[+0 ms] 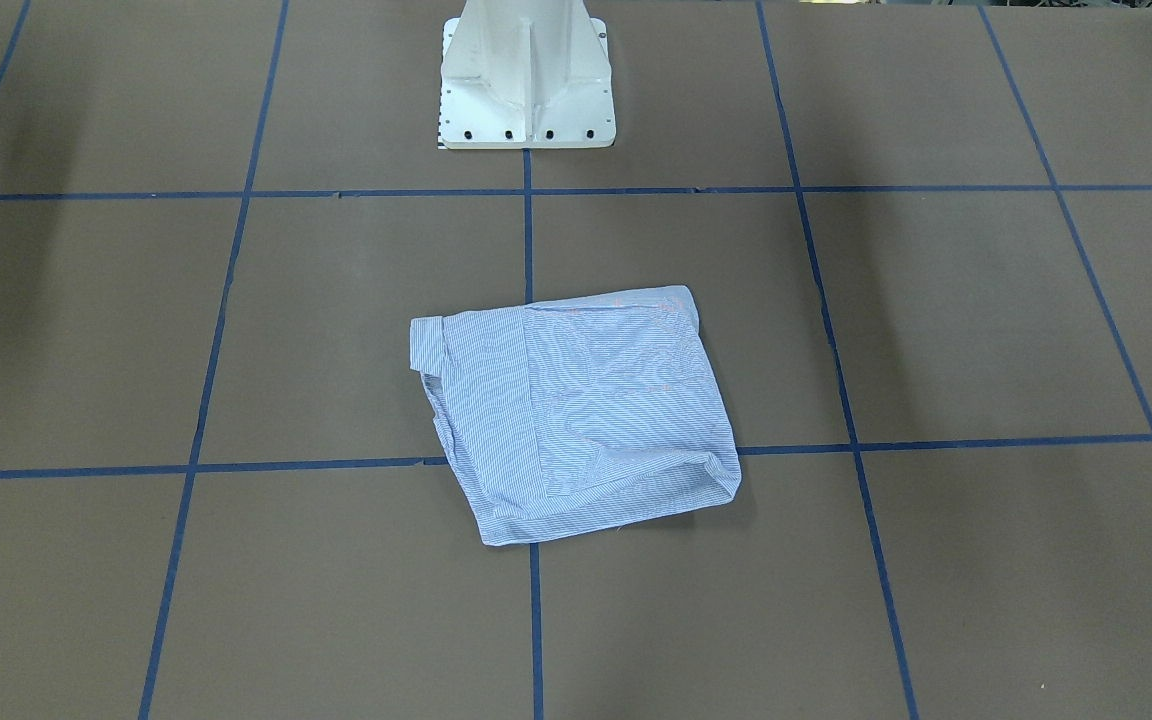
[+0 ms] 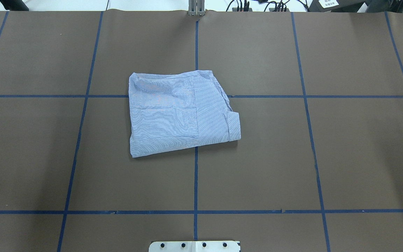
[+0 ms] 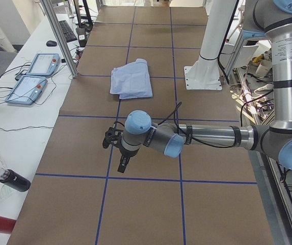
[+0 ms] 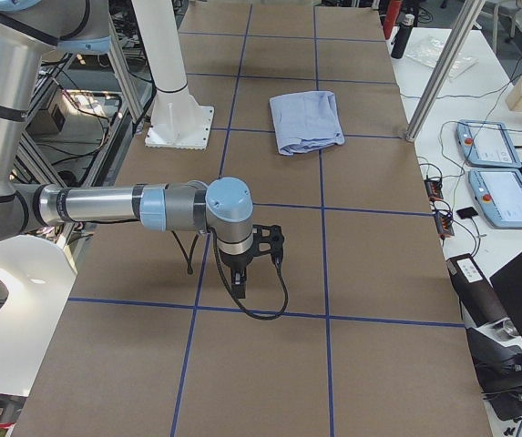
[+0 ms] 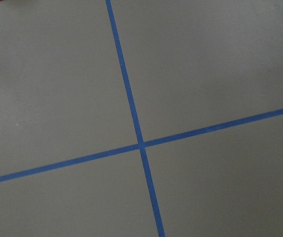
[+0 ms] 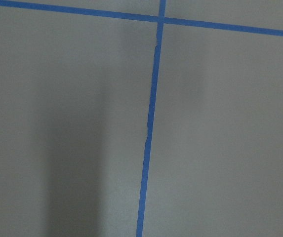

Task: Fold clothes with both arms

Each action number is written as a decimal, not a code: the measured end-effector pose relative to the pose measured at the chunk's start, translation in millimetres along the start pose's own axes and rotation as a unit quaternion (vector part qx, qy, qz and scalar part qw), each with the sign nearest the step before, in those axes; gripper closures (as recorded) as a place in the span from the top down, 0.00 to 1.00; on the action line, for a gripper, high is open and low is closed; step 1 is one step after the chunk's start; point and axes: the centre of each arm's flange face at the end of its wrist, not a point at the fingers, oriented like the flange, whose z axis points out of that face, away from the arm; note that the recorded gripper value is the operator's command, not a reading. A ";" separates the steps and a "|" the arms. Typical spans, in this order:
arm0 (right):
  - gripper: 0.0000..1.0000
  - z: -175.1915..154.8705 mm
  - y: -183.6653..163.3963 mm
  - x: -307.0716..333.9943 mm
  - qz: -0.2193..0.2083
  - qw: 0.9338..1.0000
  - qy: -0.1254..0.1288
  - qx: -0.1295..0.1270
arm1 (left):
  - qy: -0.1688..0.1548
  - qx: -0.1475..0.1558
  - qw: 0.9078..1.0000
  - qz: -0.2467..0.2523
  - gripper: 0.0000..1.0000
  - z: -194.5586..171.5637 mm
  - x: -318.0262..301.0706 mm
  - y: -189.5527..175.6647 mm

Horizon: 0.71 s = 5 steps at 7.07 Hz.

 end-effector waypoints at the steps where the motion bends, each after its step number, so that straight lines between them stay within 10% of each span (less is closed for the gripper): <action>1: 1.00 -1.1 -0.5 0.6 0.009 1.000 0.000 0.003 | 0.000 -0.011 1.000 -0.015 1.00 2.6 -4.1 5.6; 5: 1.00 -1.5 -1.4 0.9 0.014 1.000 0.000 0.005 | 0.001 -0.012 1.000 -0.020 1.00 -0.1 -3.5 6.7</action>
